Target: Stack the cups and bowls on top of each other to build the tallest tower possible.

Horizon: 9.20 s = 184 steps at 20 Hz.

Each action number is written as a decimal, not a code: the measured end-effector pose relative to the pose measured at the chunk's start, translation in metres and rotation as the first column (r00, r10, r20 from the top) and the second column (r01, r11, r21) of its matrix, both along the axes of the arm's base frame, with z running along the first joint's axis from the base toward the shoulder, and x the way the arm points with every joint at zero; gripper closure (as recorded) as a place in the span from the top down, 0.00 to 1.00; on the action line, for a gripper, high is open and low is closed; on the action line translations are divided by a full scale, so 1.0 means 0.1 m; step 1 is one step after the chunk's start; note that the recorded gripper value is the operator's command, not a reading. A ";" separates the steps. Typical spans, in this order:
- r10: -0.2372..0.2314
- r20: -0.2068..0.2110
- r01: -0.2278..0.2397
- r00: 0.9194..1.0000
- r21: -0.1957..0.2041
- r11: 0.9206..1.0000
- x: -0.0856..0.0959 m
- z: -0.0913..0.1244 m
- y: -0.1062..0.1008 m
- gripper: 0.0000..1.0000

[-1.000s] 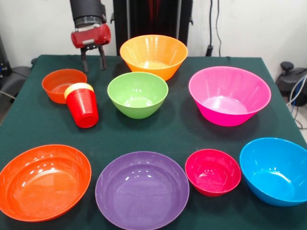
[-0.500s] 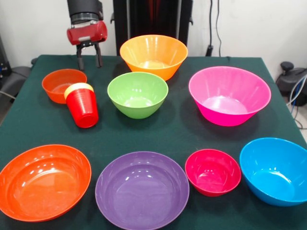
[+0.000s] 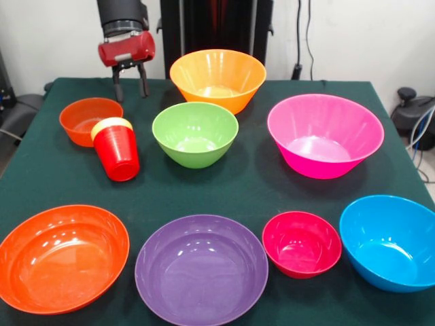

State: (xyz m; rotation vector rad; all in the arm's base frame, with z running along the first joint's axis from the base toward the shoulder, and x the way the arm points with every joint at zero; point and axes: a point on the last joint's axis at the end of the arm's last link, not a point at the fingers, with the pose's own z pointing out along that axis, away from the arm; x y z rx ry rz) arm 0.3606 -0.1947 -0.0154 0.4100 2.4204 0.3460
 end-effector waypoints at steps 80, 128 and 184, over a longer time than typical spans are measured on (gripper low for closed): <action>0.026 -0.029 -0.023 0.999 0.093 0.995 0.56 -0.19 -0.44 1.00; 0.067 0.039 -0.066 0.997 -0.030 0.997 0.90 0.06 -0.53 1.00; -0.005 0.086 0.009 0.996 -0.045 0.999 1.02 0.17 -0.65 1.00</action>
